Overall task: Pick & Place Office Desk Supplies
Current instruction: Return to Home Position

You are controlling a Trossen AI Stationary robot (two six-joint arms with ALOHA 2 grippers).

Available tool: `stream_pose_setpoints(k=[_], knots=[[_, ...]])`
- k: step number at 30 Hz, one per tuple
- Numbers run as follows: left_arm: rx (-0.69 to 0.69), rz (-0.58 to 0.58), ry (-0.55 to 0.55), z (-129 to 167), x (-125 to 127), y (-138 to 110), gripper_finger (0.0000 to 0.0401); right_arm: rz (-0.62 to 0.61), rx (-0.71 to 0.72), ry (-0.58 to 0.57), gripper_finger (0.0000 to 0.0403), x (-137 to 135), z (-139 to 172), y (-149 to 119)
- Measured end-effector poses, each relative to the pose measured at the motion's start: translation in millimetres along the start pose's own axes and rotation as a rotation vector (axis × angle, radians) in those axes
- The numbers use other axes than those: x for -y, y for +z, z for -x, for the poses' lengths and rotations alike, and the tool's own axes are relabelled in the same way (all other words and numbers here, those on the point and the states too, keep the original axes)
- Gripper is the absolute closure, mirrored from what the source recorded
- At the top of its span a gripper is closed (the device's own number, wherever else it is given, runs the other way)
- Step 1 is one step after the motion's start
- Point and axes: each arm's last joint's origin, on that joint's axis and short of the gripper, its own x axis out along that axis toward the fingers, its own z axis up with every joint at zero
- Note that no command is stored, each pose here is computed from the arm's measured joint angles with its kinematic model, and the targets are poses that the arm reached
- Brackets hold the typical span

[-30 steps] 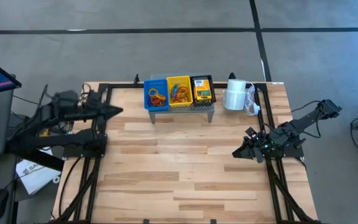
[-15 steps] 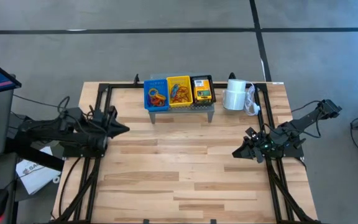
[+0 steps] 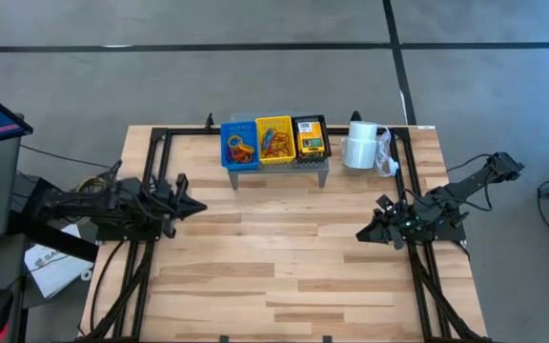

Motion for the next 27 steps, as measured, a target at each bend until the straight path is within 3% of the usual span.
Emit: stream_pose_setpoints(k=[13, 27], knots=[[-0.046, 0.003, 0.006, -3.7, -5.6, -39.9, 0.0400, 0.000, 0.001, 0.000, 0.0294, 0.0, 0.0, 0.0], [-0.068, 0.003, 0.012, -3.7, -6.1, -42.2, 0.0400, 0.000, 0.001, 0.000, 0.0294, 0.0, 0.0, 0.0]])
